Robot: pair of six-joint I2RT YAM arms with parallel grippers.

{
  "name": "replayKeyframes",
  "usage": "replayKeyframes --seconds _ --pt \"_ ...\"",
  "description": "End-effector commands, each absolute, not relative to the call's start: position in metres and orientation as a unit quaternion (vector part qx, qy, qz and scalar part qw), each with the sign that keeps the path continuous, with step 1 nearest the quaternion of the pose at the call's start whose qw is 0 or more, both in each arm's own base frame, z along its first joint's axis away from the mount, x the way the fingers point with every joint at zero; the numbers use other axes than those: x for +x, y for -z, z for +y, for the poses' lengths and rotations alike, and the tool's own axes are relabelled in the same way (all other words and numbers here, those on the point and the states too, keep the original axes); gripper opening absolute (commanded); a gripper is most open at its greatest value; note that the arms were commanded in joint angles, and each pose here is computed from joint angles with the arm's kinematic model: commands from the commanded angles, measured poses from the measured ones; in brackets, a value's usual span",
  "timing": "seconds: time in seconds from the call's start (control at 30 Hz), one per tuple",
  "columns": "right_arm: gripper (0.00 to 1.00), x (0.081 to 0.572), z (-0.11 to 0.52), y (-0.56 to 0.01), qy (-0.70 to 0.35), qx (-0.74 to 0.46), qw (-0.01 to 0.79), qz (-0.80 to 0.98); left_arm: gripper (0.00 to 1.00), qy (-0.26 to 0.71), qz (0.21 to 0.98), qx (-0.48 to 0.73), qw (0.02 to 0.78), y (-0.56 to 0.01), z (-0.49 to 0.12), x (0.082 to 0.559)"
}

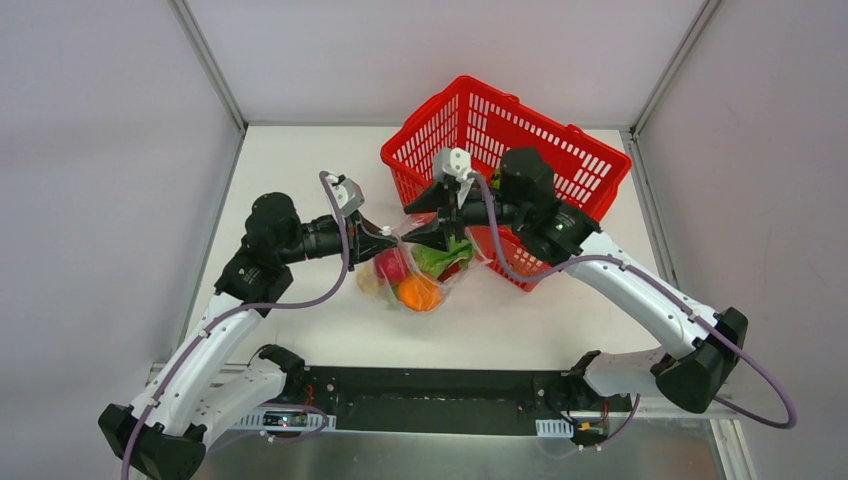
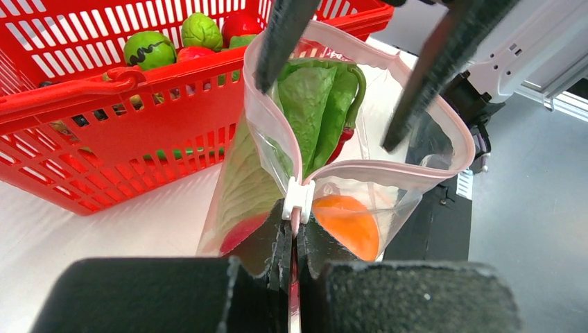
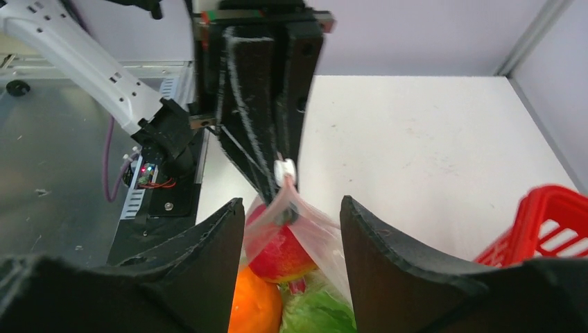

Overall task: Place the food in the zip-top bag and seal the zipper
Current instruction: Adjust the zipper food storage bag at the center of the board, then zip the zipper food storage bag at the center of the board.

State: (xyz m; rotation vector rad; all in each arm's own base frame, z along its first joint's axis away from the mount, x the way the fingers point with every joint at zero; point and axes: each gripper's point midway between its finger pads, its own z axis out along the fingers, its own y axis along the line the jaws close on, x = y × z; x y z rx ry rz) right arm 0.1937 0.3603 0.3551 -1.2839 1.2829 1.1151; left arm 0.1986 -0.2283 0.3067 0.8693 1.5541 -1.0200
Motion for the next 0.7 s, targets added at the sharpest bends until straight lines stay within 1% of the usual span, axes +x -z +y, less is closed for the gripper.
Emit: replayKeyframes --seconds 0.0,0.07,0.23,0.3,0.4,0.47,0.6,0.67 --pt "0.55 0.169 0.367 -0.38 -0.439 -0.581 0.517 0.449 0.0 0.436 0.607 0.383 0.543 -0.339 -0.229 0.185" --pt "0.55 0.168 0.372 -0.372 -0.433 -0.593 0.507 0.451 0.0 0.434 0.607 0.39 0.54 -0.339 -0.228 0.182" --pt "0.48 0.175 0.387 -0.358 -0.429 -0.601 0.489 0.465 0.0 0.432 0.61 0.402 0.529 -0.335 -0.228 0.178" --pt "0.45 0.178 0.39 -0.358 -0.43 -0.599 0.49 0.464 0.0 0.433 0.608 0.403 0.529 -0.335 -0.228 0.176" --pt "0.45 0.182 0.394 -0.357 -0.429 -0.595 0.495 0.465 0.0 0.433 0.607 0.404 0.53 -0.335 -0.227 0.174" --pt "0.42 0.184 0.396 -0.356 -0.428 -0.596 0.496 0.466 0.0 0.429 0.602 0.412 0.532 -0.334 -0.227 0.173" --pt "0.34 0.18 0.398 -0.354 -0.439 -0.602 0.482 0.462 0.0 0.427 0.605 0.413 0.529 -0.331 -0.227 0.174" --pt "0.24 0.175 0.399 -0.352 -0.448 -0.605 0.472 0.458 0.0 0.427 0.605 0.414 0.529 -0.331 -0.227 0.175"
